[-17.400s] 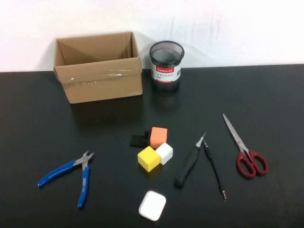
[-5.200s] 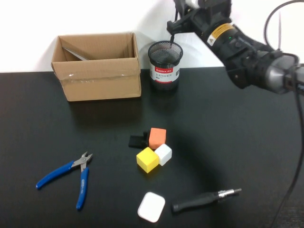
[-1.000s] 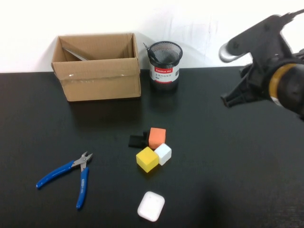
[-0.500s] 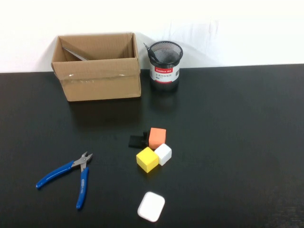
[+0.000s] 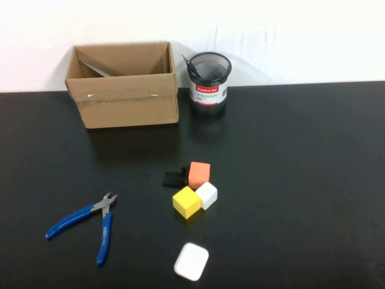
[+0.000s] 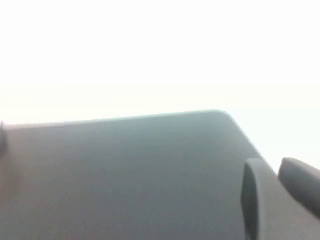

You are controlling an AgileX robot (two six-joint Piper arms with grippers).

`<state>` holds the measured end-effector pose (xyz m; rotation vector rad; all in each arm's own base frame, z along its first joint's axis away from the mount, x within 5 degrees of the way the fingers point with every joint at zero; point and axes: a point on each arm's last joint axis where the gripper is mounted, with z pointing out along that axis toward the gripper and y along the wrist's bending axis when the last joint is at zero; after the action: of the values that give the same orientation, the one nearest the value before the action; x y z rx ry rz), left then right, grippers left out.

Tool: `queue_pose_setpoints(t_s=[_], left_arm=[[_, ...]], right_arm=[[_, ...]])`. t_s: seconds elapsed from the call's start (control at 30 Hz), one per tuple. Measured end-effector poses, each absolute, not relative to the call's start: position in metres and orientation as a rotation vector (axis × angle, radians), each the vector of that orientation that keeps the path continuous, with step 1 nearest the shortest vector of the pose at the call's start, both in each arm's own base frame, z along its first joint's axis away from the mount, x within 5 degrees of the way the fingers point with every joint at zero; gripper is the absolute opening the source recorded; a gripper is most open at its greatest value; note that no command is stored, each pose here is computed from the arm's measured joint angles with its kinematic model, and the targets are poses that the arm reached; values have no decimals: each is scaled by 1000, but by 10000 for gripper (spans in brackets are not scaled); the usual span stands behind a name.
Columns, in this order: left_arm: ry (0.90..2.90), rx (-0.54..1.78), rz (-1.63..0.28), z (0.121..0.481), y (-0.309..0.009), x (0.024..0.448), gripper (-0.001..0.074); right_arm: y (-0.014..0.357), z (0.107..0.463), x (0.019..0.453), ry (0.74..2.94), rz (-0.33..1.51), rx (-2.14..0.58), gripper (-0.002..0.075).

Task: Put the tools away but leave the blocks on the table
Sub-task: Pick up the pliers from the table

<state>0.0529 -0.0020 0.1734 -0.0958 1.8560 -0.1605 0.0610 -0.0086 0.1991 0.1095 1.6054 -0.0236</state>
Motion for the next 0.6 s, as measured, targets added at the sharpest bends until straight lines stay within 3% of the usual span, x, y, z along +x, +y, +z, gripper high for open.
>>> queue_pose_setpoints(t_s=[0.6], left_arm=[[1855, -93, -157, 173, -2, 53, 0]], right_arm=[[-28, 188, 52, 1624, -109, 396, 24]])
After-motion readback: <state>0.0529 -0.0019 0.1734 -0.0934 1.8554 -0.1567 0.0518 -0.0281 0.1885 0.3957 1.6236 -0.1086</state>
